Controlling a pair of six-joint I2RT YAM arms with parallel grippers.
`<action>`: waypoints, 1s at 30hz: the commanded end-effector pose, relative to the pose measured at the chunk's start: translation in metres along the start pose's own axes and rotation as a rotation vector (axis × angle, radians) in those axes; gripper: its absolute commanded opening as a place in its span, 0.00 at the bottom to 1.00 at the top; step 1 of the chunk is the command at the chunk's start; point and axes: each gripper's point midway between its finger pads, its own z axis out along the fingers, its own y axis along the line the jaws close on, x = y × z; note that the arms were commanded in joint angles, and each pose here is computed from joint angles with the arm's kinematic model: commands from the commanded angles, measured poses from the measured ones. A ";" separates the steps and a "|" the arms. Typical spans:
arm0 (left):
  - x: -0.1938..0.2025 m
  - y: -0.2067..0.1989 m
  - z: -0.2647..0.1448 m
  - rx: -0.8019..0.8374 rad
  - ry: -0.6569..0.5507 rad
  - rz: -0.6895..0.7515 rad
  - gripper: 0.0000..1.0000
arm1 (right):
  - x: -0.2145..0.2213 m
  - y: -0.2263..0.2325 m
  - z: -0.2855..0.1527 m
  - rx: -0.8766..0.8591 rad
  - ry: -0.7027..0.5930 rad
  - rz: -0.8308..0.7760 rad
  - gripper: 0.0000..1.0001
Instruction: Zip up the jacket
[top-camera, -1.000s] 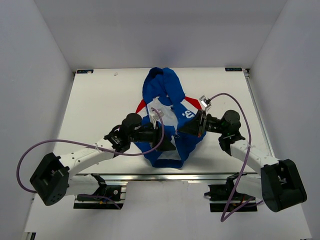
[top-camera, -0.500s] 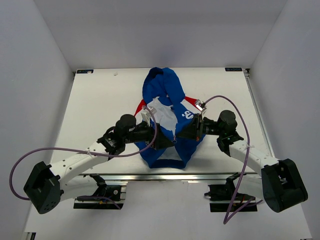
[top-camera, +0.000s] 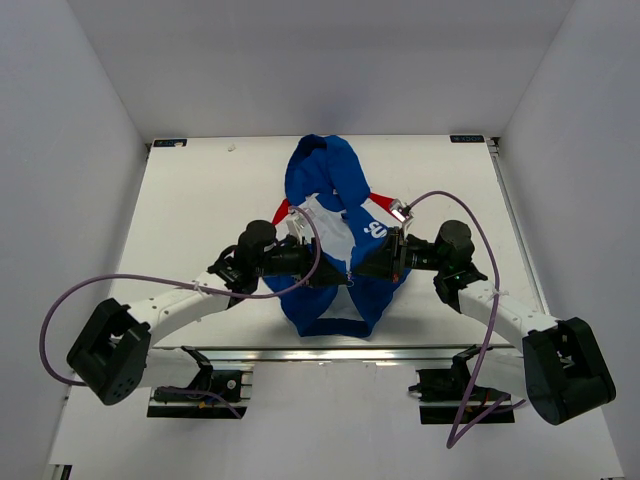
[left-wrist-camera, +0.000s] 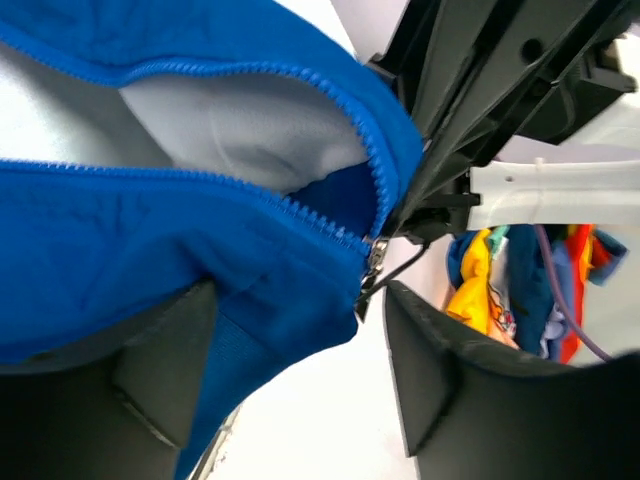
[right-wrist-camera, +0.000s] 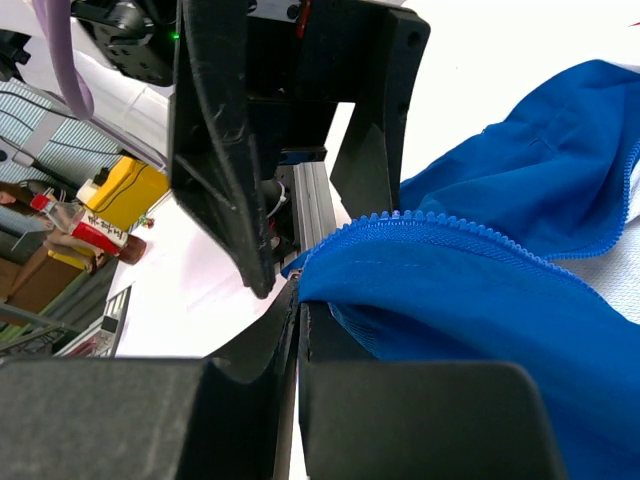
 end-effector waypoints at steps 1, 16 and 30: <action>-0.018 -0.029 -0.004 0.142 -0.031 0.061 0.75 | -0.006 0.007 0.001 -0.020 -0.006 -0.052 0.00; -0.020 -0.038 -0.003 0.225 -0.014 0.086 0.59 | -0.009 -0.006 0.006 0.014 -0.011 -0.039 0.00; -0.017 -0.021 0.003 0.159 -0.008 0.051 0.30 | -0.013 0.000 0.007 -0.006 -0.026 -0.022 0.00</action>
